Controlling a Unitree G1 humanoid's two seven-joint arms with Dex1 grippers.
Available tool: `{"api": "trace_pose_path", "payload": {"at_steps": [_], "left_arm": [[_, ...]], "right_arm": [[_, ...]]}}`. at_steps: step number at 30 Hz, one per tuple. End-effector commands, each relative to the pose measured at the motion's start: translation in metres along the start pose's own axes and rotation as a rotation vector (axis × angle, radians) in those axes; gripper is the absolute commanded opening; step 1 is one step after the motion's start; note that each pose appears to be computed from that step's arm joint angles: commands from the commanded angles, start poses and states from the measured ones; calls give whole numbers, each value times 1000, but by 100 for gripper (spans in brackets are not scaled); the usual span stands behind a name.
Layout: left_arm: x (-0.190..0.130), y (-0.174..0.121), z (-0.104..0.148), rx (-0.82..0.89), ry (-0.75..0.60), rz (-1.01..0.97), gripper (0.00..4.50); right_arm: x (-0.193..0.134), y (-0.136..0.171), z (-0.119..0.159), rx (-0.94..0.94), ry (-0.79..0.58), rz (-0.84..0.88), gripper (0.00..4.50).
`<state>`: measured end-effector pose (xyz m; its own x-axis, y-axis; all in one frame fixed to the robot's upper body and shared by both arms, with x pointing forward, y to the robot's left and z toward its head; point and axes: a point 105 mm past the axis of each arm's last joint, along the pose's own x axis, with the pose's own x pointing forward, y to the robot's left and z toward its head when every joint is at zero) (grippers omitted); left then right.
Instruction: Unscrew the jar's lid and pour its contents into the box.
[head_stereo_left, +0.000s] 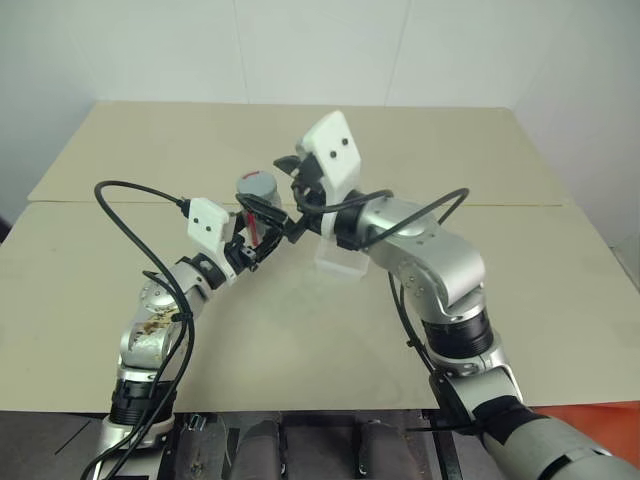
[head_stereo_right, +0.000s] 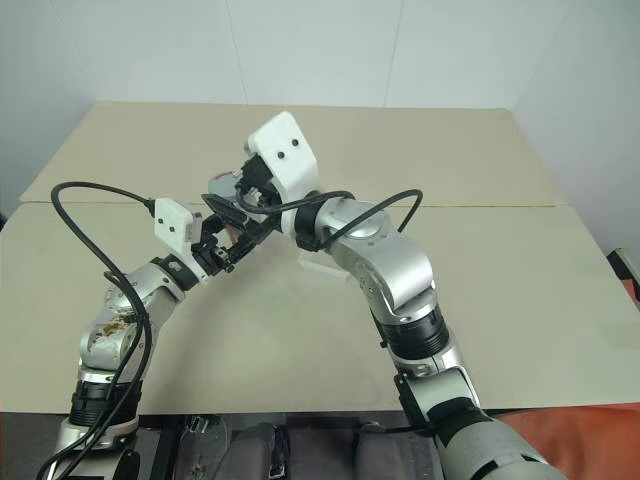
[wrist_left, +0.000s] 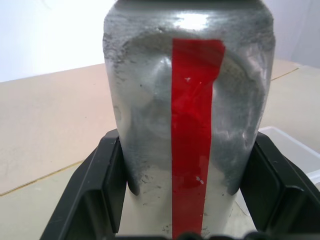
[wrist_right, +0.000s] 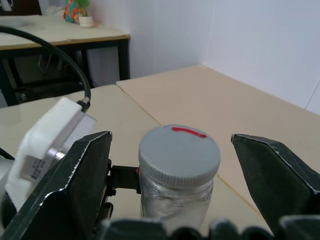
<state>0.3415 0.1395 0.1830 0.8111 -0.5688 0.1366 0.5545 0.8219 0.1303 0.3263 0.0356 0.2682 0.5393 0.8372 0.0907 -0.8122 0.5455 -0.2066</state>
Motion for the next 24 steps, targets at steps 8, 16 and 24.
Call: {"api": "trace_pose_path", "payload": {"at_steps": [8, 16, 24], "left_arm": [[2, -9, 17, 34, -60, -20, 278], [2, -7, 17, 34, -61, -15, 278], [1, -5, 19, 32, -64, -1, 278]], "right_arm": [[12, -5, 13, -59, -40, -43, 446], [9, -12, 9, -57, -24, -74, 446], [-1, -21, 2, -64, -1, -106, 446]]}}
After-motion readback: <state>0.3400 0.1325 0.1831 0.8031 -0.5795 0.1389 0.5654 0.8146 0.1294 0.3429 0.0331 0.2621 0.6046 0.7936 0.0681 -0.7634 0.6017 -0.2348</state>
